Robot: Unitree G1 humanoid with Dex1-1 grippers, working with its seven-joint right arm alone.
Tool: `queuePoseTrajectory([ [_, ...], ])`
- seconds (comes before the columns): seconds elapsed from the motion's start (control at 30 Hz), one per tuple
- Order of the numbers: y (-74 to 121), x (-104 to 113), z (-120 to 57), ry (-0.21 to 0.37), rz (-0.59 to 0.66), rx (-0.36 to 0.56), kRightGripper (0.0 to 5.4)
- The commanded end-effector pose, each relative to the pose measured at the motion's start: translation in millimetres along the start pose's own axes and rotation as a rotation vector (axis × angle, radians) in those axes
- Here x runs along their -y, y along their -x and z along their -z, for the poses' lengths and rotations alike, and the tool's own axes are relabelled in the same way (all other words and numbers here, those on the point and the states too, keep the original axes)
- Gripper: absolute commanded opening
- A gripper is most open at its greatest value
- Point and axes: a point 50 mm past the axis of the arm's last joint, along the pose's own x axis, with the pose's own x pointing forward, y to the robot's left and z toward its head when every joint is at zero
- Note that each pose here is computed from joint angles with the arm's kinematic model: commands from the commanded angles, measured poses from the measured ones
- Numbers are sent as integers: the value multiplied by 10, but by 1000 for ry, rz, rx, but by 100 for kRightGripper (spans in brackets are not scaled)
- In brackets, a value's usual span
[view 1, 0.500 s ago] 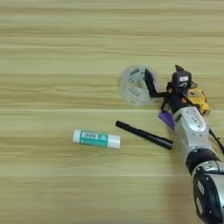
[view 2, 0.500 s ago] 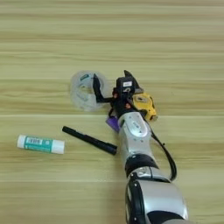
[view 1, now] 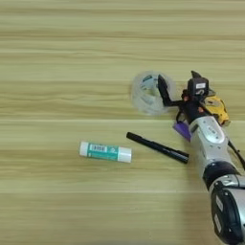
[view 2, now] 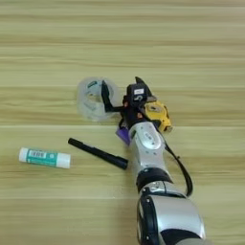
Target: Move the objects on the table
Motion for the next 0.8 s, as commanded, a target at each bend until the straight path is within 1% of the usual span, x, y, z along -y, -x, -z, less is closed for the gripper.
queuePoseTrajectory([
  [0.03,-298,52,-494,15,-31,190,538],
  [0.13,-402,57,-690,41,-38,222,538],
  [0.2,-458,22,-770,82,-51,205,538],
  [0.27,-511,-62,-822,77,-88,174,538],
  [0.33,-573,-131,-836,67,-117,98,538],
  [0.4,-622,-170,-825,40,-137,11,538],
  [0.5,-665,-189,-871,-28,-160,-62,538],
  [0.57,-692,-181,-937,-45,-161,-86,538],
  [0.7,-716,-166,-1013,-67,-156,-121,538],
  [0.8,-719,-192,-1066,-60,-169,-145,538],
])
